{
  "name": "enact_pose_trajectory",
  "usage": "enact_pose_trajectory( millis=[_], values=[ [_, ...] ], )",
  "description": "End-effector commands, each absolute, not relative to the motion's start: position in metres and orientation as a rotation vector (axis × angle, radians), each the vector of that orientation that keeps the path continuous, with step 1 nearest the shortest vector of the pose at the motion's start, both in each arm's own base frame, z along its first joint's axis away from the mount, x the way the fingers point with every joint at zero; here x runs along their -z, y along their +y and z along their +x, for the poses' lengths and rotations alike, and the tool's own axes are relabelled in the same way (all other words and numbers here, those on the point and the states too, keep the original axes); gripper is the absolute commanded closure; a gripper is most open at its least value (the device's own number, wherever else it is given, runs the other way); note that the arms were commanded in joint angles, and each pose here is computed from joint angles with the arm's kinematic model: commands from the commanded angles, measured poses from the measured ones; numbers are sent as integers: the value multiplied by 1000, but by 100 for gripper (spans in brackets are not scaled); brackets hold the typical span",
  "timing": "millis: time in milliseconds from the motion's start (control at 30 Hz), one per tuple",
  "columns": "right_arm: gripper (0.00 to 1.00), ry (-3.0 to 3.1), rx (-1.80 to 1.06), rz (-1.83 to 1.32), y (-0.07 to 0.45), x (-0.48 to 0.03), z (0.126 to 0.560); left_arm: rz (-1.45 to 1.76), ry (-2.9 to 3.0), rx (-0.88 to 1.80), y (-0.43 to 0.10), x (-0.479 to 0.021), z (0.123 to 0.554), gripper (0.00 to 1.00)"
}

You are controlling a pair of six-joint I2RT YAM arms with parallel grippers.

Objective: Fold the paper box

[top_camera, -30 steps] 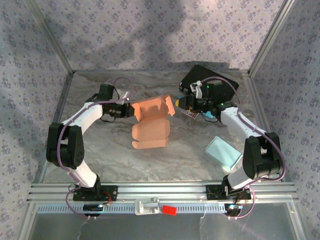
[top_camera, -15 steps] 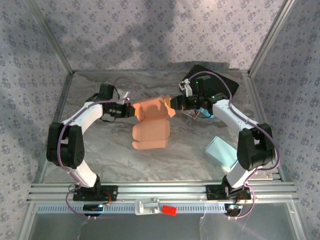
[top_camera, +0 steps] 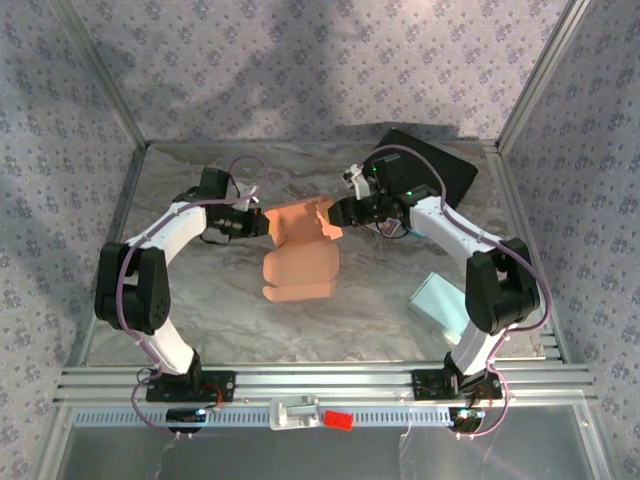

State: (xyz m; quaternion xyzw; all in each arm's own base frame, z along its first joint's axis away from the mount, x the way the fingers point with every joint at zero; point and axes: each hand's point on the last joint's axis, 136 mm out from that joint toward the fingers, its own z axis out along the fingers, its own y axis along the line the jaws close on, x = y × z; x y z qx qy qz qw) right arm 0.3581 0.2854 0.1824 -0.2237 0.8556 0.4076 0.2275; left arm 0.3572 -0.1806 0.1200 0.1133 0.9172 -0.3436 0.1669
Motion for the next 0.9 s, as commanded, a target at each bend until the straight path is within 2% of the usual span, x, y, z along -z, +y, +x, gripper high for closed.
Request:
enact_pose_trajectory(
  millis=[0,133,300,467,867],
  values=[
    [56,2396,-995,-672,289,-176,357,358,2600,965,-183,-129,359,100],
    [53,2437,-852,-702,294,-168,356,357,2626,927,-184,-128,357,100],
    [54,2541,-534,-668,289,-145,364,353,2664,877,-187,-124,354,100],
    [59,2606,-335,-587,291,-125,366,373,2703,838,-194,-117,348,100],
    [75,2661,-305,-532,302,-113,364,370,2722,809,-199,-113,348,100]
  ],
)
